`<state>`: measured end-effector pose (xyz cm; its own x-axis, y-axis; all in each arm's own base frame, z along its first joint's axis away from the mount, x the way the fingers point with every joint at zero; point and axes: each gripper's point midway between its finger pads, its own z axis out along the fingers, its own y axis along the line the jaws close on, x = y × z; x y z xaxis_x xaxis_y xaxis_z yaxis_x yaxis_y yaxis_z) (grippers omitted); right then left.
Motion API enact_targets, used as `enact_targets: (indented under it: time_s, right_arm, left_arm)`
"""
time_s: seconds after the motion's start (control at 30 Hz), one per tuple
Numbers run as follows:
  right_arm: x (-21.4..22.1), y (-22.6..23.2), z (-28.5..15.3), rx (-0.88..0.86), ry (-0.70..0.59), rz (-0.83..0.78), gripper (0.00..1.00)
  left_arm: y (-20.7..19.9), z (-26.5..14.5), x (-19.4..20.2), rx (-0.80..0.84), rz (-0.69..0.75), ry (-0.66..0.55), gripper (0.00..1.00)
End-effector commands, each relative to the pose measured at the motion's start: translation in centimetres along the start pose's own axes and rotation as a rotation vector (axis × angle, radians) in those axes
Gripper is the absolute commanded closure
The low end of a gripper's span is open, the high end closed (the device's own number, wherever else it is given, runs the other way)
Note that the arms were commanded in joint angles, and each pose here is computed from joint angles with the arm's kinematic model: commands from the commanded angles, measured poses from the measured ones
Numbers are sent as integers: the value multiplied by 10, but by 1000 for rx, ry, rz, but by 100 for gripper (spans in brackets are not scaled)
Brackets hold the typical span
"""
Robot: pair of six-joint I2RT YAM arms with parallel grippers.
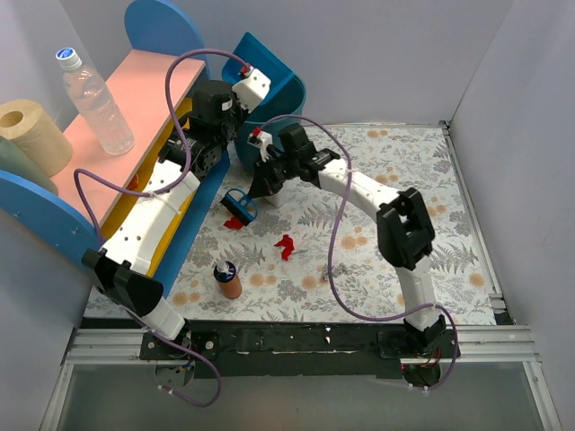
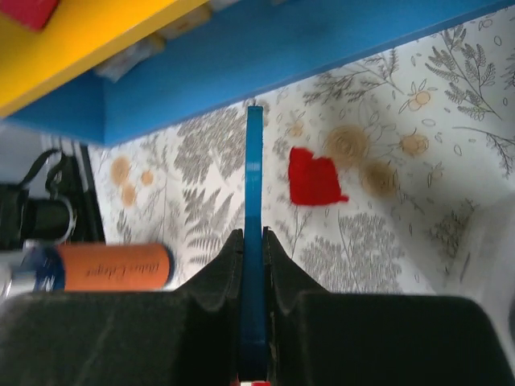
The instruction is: Sweep away the paper scraps from the table
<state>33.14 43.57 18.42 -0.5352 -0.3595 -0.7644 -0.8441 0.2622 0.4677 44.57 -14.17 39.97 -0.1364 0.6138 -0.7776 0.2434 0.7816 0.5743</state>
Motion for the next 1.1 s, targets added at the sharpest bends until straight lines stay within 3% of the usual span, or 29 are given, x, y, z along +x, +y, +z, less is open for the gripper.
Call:
enact_targets:
  time_s: [0.0,0.17,0.43,0.63,0.87,0.9,1.07]
  right_arm:
    - [-41,1,38,60,-96,61,99]
    - [-29,-32,59,268,-91,210,99]
    - [61,-53,48,422,94,357,99]
    - [70,-57,22,516,104,307,99]
    - [119,-54,-27,589,225,182,99]
    - [146,-54,-36,595,279,197,99]
    - [162,-59,-88,639,284,175,99]
  left_arm:
    - [22,-33,-6,-54,51,-31,100]
    - [22,-34,-8,-70,75,-20,100]
    - [21,-31,-15,-63,96,-38,100]
    - [14,-27,-19,-36,84,-62,100]
    - [12,-28,-29,-26,70,-119,100]
    - [13,-29,-30,-22,68,-125,100]
    - [6,-28,-31,1,69,-148,100]
